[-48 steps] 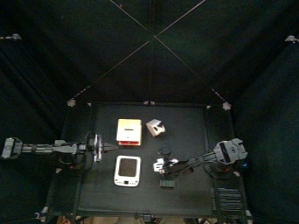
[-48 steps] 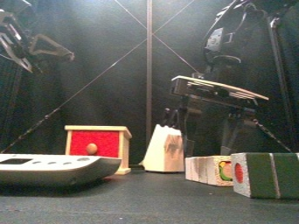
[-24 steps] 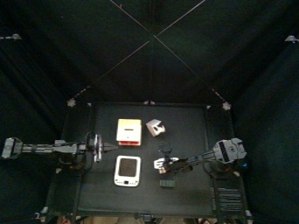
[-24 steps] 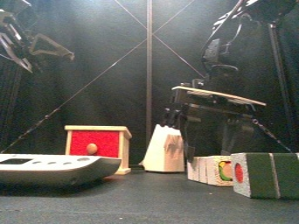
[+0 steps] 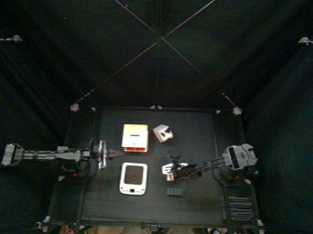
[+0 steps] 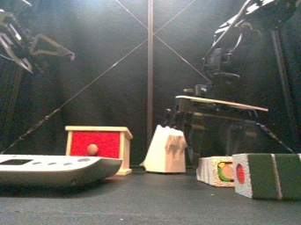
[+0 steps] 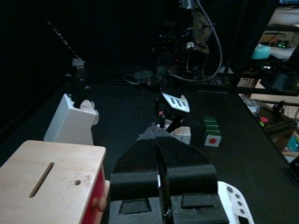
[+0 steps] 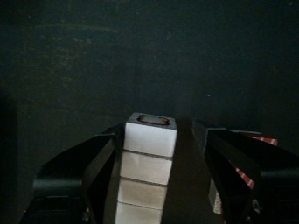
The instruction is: Put sushi roll left of salmon sushi
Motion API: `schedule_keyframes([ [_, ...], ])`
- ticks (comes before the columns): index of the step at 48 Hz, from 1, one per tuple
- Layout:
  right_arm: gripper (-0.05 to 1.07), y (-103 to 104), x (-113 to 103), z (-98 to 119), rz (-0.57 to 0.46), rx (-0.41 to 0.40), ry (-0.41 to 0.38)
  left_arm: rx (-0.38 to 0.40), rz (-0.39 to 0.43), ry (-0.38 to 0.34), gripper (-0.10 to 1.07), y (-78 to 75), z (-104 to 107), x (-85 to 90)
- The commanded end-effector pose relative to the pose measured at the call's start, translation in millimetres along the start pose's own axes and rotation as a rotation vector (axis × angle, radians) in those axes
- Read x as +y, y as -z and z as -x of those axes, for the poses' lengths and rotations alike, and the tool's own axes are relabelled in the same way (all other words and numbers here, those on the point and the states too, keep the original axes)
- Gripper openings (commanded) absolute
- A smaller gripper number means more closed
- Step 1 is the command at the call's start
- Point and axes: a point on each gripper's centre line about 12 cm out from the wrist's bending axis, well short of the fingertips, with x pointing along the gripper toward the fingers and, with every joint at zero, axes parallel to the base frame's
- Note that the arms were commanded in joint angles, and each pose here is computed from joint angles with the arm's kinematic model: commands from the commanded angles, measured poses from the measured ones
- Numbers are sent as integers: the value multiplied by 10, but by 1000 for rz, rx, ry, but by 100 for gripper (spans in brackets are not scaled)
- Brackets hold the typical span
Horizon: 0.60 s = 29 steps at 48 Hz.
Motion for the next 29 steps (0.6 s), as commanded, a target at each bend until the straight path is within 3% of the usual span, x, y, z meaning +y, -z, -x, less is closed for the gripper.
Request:
schedule_keyframes([
  [1,94,-73,76,143,-8,-8,-48,-14,-3,-1,-1,-54,-16,2],
  [17,94,-197,75,421,7,-44,-130,-14,0,-2,-1,-54,-16,3],
  [29,94,-268,15,699,92,-66,-201,-14,0,-2,-1,-54,-16,3],
])
